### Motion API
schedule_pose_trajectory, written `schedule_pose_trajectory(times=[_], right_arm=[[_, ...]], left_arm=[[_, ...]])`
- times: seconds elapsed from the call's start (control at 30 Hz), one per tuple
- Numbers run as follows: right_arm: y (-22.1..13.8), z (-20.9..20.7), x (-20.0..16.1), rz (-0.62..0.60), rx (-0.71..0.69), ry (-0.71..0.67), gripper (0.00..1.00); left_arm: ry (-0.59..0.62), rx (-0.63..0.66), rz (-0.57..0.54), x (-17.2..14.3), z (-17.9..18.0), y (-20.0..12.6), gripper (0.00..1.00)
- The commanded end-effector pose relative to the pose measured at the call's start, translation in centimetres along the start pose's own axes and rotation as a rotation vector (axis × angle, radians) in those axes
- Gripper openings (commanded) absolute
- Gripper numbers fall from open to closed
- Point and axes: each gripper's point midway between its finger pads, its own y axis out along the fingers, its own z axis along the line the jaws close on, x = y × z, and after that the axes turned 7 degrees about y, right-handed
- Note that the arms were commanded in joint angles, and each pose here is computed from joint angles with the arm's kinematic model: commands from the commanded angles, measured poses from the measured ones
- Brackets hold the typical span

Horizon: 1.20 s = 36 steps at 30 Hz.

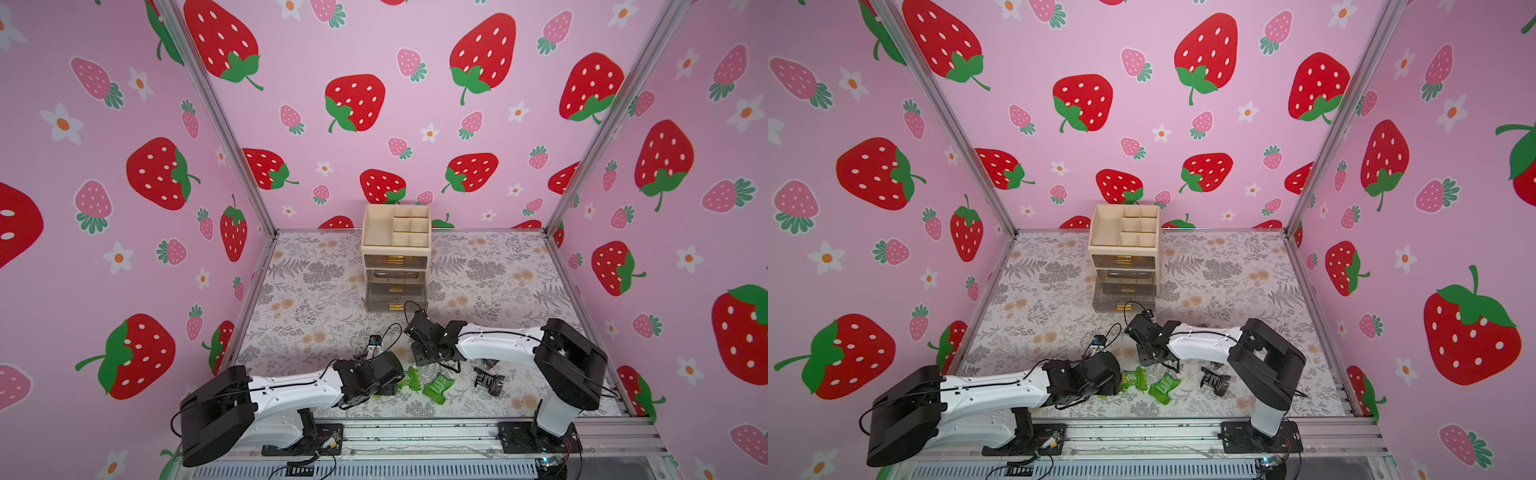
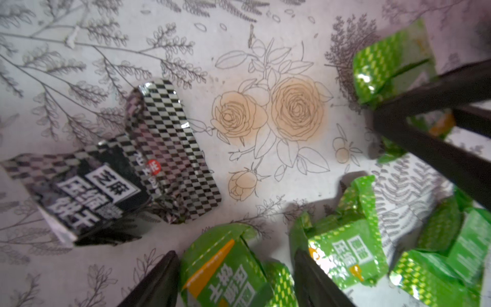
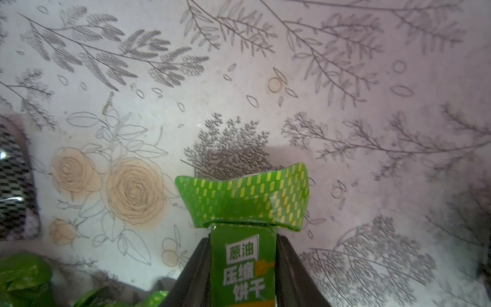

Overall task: Place the cookies into the drawer by color
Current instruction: Pick up the cookie at the center of the board, then place the cookie in the drawer.

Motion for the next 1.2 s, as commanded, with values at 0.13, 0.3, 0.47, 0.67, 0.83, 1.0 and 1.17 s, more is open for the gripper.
schedule_pose_trajectory(times=[0.13, 0.3, 0.47, 0.67, 0.83, 1.0, 1.17], right_arm=[[-1.7, -1.2, 0.5, -0.039, 0.015, 0.022, 0.35], [-3.1, -1.3, 1.1, -0.069, 0.035, 0.026, 0.35], [-4.5, -1.6, 1.5, -0.093, 0.051, 0.034, 0.34], [-6.0, -1.5, 2.2, -0.125, 0.086, 0.036, 0.34], [-9.1, -0.6, 3.6, -0.169, 0.157, 0.034, 0.34], [-13.1, 0.5, 6.2, -0.228, 0.188, 0.019, 0.34], [-15.7, 1.1, 10.3, -0.284, 0.147, 0.032, 0.34]], left_arm=[[0.035, 0.146, 0.023, -0.2, 1.9, 0.1, 0.69], [0.028, 0.174, 0.051, -0.8, 2.3, -0.7, 0.62], [0.061, 0.283, 0.056, -0.8, 3.1, -1.6, 0.65], [0.067, 0.161, -0.011, 0.7, 1.0, -2.3, 0.75], [0.077, 0.018, -0.088, 3.0, -1.2, -4.9, 0.77], [0.070, -0.077, -0.168, 6.8, -1.9, -8.0, 0.77], [0.006, -0.161, -0.242, 10.9, -1.3, -9.8, 0.76]])
